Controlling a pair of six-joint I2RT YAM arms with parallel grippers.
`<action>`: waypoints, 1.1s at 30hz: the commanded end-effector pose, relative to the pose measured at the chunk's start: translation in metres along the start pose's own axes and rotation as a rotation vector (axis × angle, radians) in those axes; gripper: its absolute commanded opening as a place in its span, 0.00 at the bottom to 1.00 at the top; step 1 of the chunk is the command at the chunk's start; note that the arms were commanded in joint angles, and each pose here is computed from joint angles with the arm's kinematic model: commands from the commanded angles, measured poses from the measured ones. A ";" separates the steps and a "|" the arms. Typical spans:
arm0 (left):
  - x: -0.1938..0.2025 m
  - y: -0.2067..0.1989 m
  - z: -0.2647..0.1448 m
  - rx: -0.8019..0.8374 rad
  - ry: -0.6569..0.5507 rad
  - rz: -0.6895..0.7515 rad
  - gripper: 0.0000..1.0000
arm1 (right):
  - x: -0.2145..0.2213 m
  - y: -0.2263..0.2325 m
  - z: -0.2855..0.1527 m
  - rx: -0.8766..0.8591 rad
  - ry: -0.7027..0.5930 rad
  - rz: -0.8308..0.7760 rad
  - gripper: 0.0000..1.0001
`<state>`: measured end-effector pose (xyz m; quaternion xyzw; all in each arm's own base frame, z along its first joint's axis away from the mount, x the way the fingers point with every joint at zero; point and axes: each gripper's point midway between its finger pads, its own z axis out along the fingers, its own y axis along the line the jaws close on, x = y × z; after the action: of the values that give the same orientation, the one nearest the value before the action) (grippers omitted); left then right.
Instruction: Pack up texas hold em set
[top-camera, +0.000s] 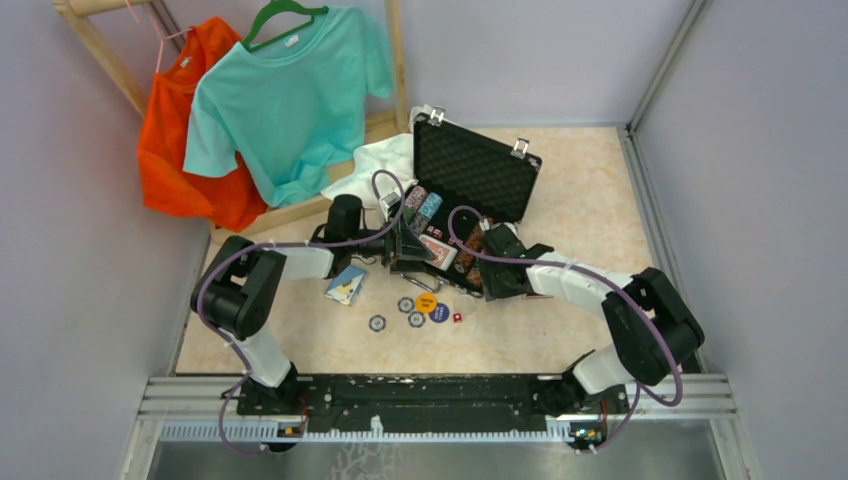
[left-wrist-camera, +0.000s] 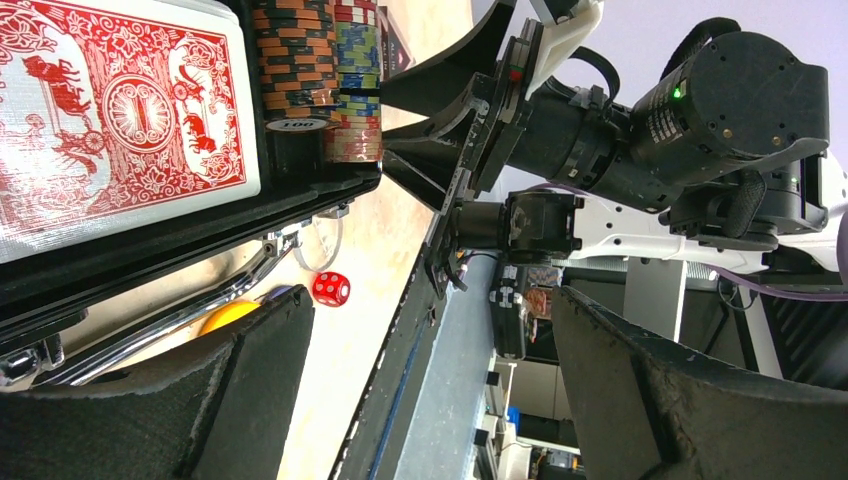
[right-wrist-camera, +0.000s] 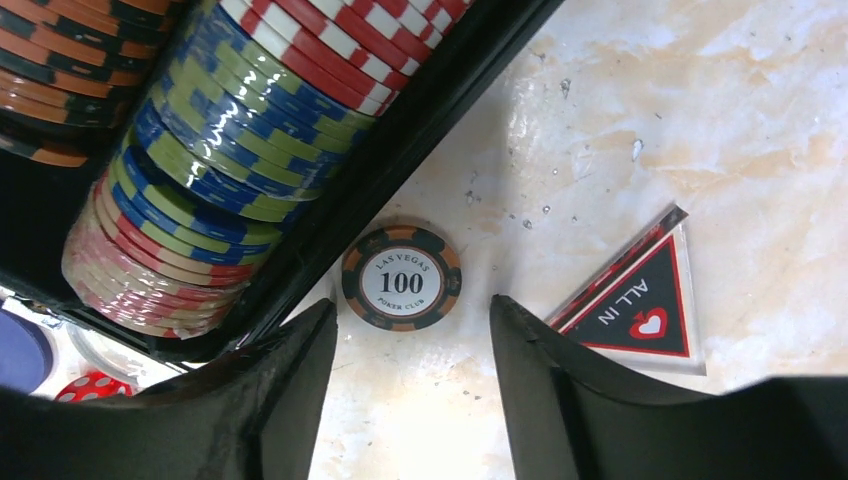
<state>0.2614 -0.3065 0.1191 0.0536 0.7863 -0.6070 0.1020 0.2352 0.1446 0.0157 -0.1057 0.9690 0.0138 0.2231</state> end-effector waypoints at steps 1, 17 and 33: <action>0.005 0.000 0.000 0.020 0.015 0.015 0.93 | 0.001 0.014 0.016 -0.038 0.006 0.014 0.65; 0.005 0.000 -0.002 0.011 0.014 0.022 0.93 | -0.018 0.030 0.021 -0.113 -0.031 -0.046 0.66; 0.005 0.002 -0.001 0.001 0.016 0.020 0.93 | -0.024 0.042 0.026 -0.182 -0.078 -0.079 0.63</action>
<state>0.2589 -0.3054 0.1163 0.0557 0.7880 -0.6051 0.0990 0.2384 0.1389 0.0150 -0.1602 0.9664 -0.0110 0.2006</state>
